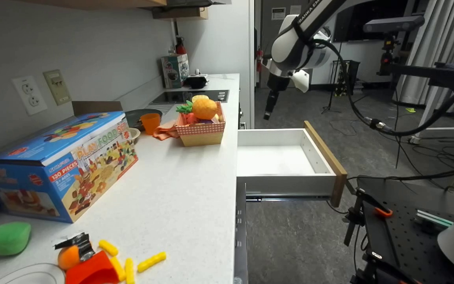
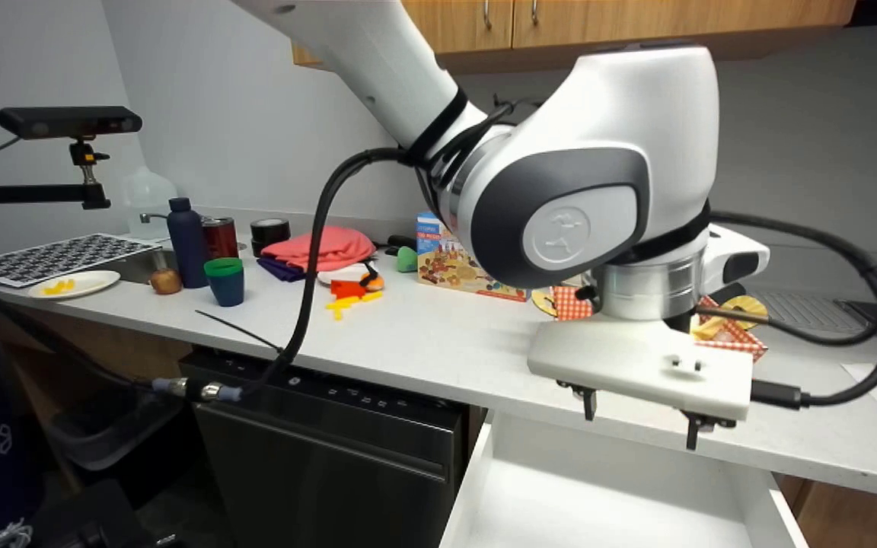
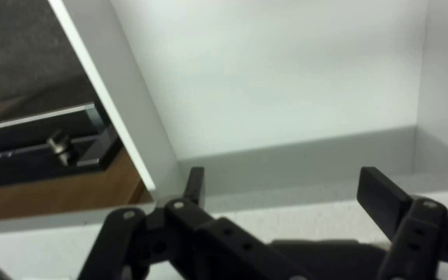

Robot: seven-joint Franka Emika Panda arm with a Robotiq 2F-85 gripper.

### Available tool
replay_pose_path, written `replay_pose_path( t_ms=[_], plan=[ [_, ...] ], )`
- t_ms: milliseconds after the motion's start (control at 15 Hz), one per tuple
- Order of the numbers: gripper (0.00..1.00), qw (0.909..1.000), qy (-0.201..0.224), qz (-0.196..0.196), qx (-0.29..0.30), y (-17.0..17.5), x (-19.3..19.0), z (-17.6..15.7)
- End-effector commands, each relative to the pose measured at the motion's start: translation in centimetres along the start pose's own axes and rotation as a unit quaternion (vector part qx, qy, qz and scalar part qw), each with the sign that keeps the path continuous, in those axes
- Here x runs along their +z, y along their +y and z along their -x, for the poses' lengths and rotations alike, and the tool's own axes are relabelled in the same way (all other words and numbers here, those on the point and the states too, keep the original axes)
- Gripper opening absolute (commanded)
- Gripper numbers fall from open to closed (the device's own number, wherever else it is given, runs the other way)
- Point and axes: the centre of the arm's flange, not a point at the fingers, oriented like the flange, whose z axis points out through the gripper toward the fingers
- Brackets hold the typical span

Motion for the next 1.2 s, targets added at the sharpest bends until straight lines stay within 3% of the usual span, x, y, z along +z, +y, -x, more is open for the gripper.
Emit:
replay_pose_path(
  t_ms=[0, 200, 533, 733, 1133],
  plan=[
    [1.0, 0.9951, -0.093, -0.014, 0.031, -1.2, 2.1, 3.2],
    [1.0, 0.9841, -0.168, -0.023, 0.053, -1.2, 3.8, 5.9],
    [1.0, 0.9575, -0.279, -0.037, 0.062, 0.1, 5.8, 10.4],
    [1.0, 0.9459, -0.312, -0.049, 0.072, 1.1, 7.8, 12.9],
    [1.0, 0.9322, -0.347, -0.06, 0.084, 2.2, 9.6, 16.9]
  ],
)
